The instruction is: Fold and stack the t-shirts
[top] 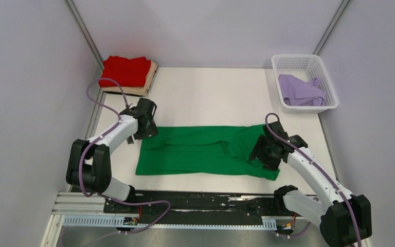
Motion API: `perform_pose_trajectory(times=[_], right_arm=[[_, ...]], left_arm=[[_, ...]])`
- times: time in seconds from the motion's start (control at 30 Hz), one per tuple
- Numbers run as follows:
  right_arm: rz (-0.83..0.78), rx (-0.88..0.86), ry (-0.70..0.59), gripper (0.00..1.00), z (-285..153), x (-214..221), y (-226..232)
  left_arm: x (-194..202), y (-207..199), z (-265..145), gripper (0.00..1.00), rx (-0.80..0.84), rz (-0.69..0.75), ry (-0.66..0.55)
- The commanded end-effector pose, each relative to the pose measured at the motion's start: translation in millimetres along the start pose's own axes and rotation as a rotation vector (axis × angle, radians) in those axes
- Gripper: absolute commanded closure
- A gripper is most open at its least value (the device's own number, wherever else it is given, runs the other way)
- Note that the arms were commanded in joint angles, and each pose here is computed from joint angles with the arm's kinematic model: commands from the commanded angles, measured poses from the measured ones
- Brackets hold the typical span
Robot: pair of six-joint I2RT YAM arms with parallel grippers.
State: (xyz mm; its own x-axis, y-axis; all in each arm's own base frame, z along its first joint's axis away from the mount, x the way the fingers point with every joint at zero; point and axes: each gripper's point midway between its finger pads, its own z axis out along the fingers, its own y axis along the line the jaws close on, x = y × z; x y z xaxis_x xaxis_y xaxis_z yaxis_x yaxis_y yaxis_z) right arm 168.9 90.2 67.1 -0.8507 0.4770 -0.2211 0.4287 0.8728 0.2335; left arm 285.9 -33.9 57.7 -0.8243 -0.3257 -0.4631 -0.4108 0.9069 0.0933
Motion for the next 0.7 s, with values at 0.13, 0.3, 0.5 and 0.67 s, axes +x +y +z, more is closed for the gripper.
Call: perform_pose_trajectory(times=[0.13,0.3,0.5,0.67], right_arm=[[-0.015,-0.21,-0.18,0.0,-43,-40,46],[0.114,-0.287,-0.108,0.0,-17,-40,73],[0.186,-0.166,-0.034,0.0,28,-26,54],[0.186,-0.094,-0.012,0.0,60,-24,43]], left_arm=[[-60,-27,-41,0.0,0.105,-0.101,-0.124],[-53,-84,-50,0.0,0.372,0.005,-0.063],[9,-119,-33,0.0,0.555,0.115,0.125],[48,-91,1,0.0,0.42,0.147,0.224]])
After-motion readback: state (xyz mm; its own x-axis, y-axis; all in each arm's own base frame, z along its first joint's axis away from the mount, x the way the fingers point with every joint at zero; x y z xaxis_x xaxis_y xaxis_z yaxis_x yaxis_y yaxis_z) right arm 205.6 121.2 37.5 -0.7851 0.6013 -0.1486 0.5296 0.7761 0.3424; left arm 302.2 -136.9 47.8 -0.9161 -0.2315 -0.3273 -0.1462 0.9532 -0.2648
